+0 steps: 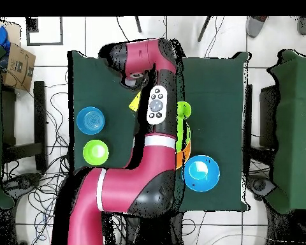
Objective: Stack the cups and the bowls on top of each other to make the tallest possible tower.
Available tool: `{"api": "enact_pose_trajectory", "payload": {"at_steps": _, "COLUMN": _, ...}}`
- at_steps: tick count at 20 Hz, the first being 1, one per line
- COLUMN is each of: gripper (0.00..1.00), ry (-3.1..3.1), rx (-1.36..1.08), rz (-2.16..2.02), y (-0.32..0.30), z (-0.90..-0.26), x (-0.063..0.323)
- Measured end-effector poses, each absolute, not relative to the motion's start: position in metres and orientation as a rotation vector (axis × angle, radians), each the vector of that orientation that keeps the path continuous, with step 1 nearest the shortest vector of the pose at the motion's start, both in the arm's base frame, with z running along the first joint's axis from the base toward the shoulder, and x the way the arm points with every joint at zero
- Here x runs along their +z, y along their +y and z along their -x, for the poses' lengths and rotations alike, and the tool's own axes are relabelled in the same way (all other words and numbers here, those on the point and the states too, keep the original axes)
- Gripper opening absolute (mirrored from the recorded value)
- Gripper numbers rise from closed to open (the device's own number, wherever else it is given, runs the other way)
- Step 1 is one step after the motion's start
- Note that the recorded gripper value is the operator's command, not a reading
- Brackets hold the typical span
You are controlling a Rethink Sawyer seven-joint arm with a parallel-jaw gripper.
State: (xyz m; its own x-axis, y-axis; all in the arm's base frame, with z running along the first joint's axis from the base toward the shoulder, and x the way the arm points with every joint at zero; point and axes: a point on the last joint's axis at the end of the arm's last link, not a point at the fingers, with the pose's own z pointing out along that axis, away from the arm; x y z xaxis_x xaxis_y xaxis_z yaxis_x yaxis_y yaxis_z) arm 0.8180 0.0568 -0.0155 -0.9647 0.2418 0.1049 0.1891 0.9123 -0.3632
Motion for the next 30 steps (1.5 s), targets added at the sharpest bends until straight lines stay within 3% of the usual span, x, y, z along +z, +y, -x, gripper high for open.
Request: {"api": "enact_pose_trajectory", "payload": {"at_steps": 30, "gripper": 1.0, "ry": -2.843, "rx": 0.742, "rz": 0.36, "y": 0.004, "z": -0.804, "x": 0.011}}
